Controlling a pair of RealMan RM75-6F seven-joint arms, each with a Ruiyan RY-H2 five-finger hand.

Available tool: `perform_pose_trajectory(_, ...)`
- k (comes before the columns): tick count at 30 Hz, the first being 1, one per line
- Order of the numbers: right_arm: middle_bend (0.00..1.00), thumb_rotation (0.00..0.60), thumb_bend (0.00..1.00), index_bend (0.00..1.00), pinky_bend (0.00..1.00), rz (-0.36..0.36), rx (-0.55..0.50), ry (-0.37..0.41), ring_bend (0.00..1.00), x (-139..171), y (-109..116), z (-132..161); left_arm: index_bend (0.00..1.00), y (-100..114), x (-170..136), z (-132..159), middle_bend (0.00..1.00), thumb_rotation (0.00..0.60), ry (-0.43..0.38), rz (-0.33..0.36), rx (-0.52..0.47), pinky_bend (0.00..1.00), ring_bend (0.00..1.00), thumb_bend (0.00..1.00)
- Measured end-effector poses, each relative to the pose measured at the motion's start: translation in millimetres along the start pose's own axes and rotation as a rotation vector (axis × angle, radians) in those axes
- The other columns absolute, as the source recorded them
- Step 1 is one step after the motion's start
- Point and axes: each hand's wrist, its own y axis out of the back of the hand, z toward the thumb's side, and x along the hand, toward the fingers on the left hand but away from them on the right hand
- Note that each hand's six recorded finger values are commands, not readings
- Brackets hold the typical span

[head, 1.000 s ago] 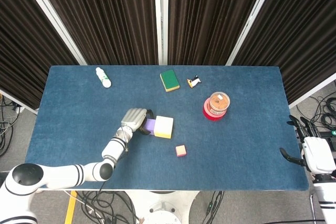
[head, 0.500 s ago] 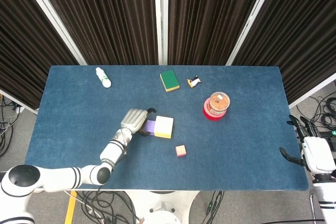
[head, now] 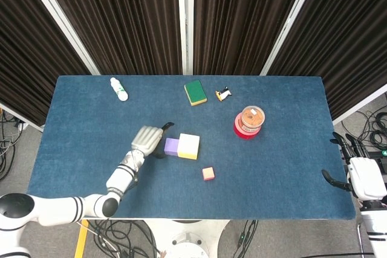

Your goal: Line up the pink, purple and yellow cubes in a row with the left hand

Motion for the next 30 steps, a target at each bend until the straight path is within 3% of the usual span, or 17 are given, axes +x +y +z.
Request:
perform_pose_trajectory(6, 0.2, 0.6, 0.17, 0.03, 0.08, 0.002, -0.003, 0.01, 0.0, -3, -1, 3, 0.17, 12, -5, -19, 0.87, 0.6, 0.012, 0.077, 0.094, 0.96, 0.92, 0.18)
perform_pose_trajectory(14, 0.2, 0.6, 0.17, 0.03, 0.08, 0.001, 0.002, 0.002, 0.0, -2, -1, 2, 0.17, 4, 15, -37, 0.87, 0.6, 0.03, 0.092, 0.16, 0.96, 0.92, 0.1)
perform_pose_trajectory(30, 0.2, 0.6, 0.17, 0.03, 0.08, -0.002, 0.011, -0.016, 0.0, 0, 1, -1, 0.17, -7, 38, -8, 0.86, 0.6, -0.057, 0.063, 0.129, 0.96, 0.91, 0.09)
